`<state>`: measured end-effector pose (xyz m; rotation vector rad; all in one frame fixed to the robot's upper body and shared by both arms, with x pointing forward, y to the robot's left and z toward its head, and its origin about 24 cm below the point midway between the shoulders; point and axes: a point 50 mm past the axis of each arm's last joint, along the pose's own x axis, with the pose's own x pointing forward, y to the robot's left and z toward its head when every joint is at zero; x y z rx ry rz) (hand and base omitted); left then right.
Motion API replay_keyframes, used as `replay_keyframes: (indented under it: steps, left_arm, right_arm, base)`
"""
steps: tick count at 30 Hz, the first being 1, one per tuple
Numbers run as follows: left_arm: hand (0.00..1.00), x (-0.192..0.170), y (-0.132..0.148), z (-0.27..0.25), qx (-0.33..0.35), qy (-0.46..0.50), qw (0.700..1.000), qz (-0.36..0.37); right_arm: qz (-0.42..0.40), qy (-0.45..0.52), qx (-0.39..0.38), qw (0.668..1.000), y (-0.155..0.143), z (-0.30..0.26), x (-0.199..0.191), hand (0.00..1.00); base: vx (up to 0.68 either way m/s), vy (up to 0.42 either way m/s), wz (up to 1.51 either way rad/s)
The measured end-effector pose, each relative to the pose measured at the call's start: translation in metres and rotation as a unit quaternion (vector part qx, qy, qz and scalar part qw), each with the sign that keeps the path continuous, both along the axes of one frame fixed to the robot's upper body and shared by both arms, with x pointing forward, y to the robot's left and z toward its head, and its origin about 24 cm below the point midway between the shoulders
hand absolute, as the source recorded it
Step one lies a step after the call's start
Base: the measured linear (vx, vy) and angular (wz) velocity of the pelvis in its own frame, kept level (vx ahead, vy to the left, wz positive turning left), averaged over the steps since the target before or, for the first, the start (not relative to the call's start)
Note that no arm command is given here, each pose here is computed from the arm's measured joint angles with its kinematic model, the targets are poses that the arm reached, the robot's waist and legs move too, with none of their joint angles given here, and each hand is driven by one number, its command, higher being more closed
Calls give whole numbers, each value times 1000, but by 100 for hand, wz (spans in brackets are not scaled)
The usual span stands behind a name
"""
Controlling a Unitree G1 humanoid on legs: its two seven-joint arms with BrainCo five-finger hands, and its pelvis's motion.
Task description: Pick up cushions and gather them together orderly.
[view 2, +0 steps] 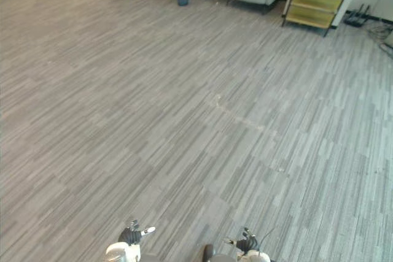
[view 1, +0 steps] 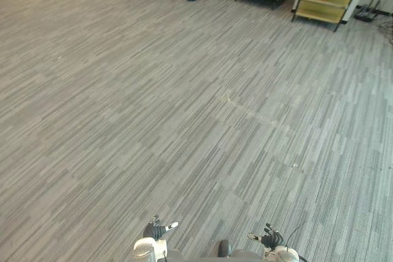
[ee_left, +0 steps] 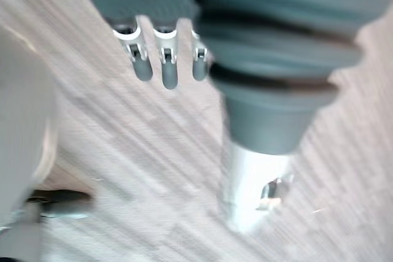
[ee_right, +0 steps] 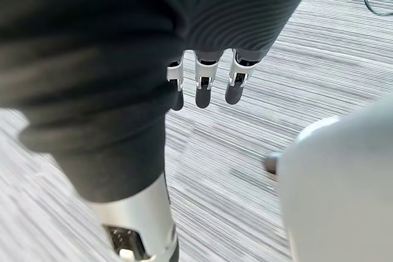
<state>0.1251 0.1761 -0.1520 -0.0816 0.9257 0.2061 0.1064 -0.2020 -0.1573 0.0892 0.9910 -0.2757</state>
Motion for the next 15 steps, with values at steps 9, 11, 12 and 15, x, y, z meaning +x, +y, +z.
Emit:
replay_keyframes:
  steps: [9, 11, 12, 15]
  left_arm:
    - [0, 2, 0, 1, 13, -4, 1000, -28]
    - [0, 6, 0, 3, 14, -8, 999, -34]
    - [0, 7, -1, 3, 14, -8, 999, -35]
    - [0, 11, -7, 4, 9, -11, 999, -43]
  right_arm:
    - [-90, -1, 19, 996, -5, -2, -7, 0]
    - [-92, 6, 27, 995, 0, -3, -12, 0]
    - [-92, 8, 32, 995, 2, -4, -15, 0]
    - [-86, -6, 31, 996, 3, -2, -12, 0]
  base:
    - [464, 90, -68]
    - [619, 135, -47]
    - [646, 148, -58]
    - [462, 80, -44]
